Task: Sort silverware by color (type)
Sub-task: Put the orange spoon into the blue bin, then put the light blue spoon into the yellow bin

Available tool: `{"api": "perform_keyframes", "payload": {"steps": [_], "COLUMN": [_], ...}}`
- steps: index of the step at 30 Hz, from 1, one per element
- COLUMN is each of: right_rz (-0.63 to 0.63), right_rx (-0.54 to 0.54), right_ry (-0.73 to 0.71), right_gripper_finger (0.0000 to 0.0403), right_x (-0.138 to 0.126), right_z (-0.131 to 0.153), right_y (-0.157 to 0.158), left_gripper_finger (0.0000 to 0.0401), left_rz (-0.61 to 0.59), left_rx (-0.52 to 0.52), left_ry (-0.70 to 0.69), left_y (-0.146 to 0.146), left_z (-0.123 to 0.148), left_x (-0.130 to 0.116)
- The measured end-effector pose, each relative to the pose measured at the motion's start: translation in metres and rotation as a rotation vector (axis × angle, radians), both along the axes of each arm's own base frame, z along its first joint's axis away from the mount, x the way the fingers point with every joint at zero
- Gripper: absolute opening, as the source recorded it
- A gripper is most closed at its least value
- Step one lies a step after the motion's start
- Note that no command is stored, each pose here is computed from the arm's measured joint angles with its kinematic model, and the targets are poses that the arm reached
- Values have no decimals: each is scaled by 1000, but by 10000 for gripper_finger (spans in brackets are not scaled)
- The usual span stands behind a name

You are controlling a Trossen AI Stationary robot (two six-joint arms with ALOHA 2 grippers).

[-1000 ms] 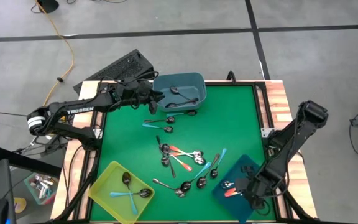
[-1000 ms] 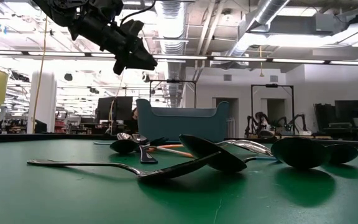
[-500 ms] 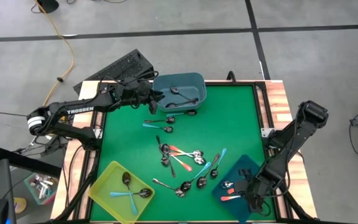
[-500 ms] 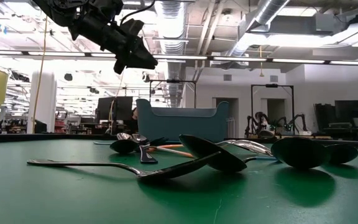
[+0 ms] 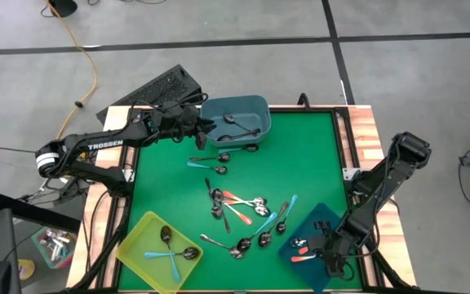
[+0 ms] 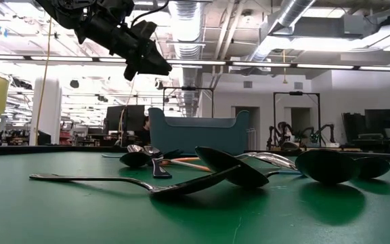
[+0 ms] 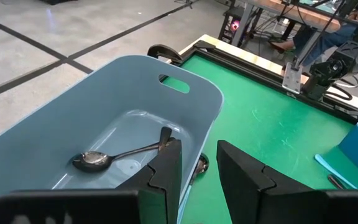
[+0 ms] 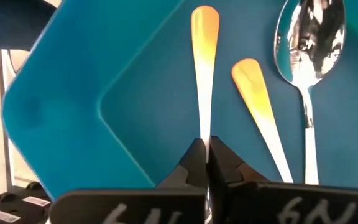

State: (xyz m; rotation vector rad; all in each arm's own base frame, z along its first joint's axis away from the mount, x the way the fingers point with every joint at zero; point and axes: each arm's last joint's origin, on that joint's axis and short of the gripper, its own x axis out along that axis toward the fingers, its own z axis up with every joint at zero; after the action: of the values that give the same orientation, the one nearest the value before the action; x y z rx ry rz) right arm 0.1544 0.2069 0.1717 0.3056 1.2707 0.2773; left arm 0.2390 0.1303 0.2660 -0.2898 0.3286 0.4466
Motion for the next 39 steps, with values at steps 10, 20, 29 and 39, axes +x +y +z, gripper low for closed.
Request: {"api": "perform_keyframes", "payload": {"steps": [10, 20, 29, 39], "right_rz": [-12, -46, -74, -75], "right_rx": [-1, 0, -58, -58], "right_ry": [-1, 13, 10, 9], "right_gripper_finger": [11, 15, 76, 114], "right_x": [0, 0, 0, 0], "right_z": [0, 0, -2, -2], "right_y": [0, -1, -6, -6], "left_gripper_finger": [86, 86, 86, 86], "left_rz": [-4, -14, -16, -18], "left_rx": [9, 33, 40, 40], "left_ry": [3, 14, 17, 16], "left_y": [0, 0, 0, 0], "left_z": [0, 0, 0, 0], "left_x": [0, 0, 0, 0]}}
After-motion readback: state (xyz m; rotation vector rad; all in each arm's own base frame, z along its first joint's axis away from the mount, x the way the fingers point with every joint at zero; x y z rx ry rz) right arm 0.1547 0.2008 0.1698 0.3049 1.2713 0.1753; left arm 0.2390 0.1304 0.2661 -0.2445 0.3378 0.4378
